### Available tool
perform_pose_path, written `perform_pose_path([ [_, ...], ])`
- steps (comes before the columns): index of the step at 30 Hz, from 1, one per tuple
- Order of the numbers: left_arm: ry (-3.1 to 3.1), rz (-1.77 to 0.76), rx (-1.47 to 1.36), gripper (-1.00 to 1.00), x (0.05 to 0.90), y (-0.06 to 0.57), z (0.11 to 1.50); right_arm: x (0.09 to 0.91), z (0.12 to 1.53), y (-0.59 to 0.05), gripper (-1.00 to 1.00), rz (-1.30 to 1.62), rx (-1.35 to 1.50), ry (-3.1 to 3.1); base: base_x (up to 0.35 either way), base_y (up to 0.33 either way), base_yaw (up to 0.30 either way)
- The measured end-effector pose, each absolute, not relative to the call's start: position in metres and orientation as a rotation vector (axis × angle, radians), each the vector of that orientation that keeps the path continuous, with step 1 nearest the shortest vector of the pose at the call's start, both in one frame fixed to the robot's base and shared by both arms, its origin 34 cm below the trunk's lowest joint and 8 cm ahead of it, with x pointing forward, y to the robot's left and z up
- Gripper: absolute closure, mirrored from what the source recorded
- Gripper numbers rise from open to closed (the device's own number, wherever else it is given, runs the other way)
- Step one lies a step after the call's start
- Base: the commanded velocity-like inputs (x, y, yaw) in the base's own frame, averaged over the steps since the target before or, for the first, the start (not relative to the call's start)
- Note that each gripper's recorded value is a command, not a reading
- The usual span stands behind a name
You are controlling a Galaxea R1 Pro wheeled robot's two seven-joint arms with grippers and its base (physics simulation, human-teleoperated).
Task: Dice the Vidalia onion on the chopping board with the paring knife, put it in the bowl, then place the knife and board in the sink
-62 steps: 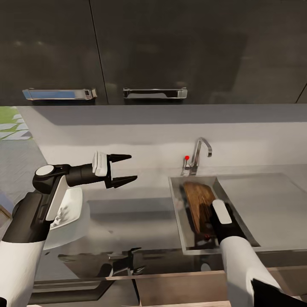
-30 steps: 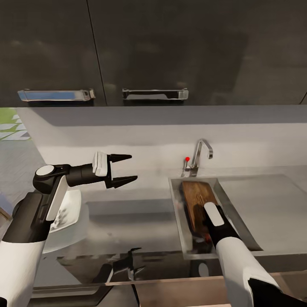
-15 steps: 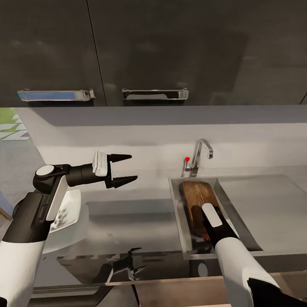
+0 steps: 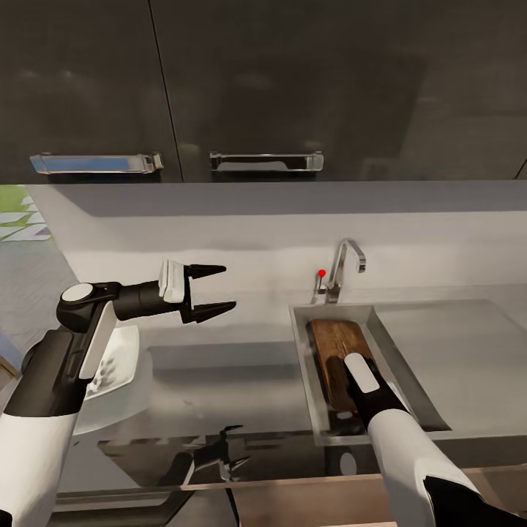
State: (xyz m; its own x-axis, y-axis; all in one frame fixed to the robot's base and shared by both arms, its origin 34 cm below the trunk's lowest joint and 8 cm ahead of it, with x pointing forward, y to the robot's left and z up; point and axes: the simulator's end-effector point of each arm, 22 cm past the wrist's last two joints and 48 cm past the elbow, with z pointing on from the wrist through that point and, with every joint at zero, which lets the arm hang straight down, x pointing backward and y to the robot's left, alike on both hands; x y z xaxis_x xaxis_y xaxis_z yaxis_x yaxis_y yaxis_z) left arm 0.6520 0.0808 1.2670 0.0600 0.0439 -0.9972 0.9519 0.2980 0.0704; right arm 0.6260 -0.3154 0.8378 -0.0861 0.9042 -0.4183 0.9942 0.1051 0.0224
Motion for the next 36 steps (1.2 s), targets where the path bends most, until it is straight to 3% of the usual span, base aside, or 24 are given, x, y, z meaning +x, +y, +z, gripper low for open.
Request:
perform_pose_path([
  [28,1.314,-0.920,1.037,-1.00,0.6520,0.0808,1.2670,0.6263,0.8380,-0.3152,1.00,-0.385,1.861,2.065,0.000,0.000,0.000],
  [29,1.314,-0.920,1.037,-1.00,0.6520,0.0808,1.2670,0.6263,0.8380,-0.3152,-1.00,-0.386,1.860,2.065,0.000,0.000,0.000],
  [36,1.314,-0.920,1.037,-1.00,0.6520,0.0808,1.2670,0.6263,0.8380,-0.3152,-1.00,-0.385,1.861,2.064,0.000,0.000,0.000],
])
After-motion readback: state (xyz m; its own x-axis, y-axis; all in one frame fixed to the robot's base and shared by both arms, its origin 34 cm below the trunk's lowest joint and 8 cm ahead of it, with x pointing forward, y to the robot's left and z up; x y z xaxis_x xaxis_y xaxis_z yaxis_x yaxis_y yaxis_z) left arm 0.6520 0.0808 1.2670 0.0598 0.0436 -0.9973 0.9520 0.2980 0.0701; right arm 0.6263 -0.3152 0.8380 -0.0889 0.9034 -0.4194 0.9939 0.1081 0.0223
